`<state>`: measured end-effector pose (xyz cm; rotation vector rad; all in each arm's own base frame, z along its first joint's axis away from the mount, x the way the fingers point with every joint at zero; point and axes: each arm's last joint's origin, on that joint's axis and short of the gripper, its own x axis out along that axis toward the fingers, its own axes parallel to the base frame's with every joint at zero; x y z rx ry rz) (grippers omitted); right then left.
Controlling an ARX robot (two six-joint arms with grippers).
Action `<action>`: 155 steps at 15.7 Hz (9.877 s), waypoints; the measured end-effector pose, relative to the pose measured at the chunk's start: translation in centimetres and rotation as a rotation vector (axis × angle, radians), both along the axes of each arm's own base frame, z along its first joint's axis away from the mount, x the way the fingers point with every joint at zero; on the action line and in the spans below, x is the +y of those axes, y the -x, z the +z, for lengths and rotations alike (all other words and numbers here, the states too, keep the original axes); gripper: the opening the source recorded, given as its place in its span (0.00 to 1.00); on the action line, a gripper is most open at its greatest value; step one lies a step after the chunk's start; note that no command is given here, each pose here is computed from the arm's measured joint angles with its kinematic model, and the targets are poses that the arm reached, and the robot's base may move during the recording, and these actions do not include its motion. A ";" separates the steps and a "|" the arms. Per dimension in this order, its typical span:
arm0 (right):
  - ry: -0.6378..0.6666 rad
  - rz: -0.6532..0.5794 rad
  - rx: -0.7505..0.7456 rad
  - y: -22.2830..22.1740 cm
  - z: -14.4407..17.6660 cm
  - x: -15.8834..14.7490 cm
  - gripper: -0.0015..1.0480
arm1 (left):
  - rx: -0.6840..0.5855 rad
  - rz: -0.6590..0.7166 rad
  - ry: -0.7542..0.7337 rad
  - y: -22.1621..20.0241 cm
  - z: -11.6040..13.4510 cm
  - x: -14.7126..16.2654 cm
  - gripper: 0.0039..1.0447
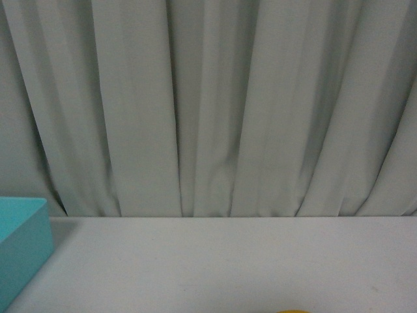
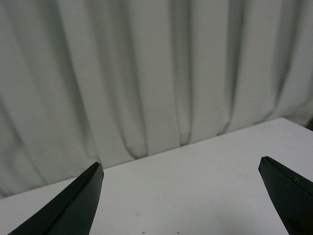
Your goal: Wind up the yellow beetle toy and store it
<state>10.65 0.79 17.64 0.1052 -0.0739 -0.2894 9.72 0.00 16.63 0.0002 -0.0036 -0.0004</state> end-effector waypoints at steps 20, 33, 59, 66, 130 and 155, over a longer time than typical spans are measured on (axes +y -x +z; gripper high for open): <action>0.537 1.115 0.323 -24.0 2.2 0.4 0.94 | -0.001 0.001 0.000 0.0 0.0 0.0 0.94; 0.686 1.695 0.664 -25.5 -3.8 7.8 0.94 | -0.001 0.001 0.000 0.0 0.0 0.0 0.94; 1.096 1.694 0.980 -27.2 -10.4 10.7 0.88 | -0.001 0.001 0.000 0.0 0.0 0.0 0.94; 1.128 1.684 0.999 -27.1 -9.9 10.5 0.40 | -0.001 0.001 0.000 0.0 0.0 0.0 0.94; 0.725 1.462 1.138 -18.4 -11.7 -1.1 0.93 | 0.000 0.001 0.000 0.0 0.0 0.0 0.94; 0.395 0.273 0.069 -21.1 8.4 -0.2 0.44 | -0.001 0.001 0.000 0.0 0.0 0.0 0.94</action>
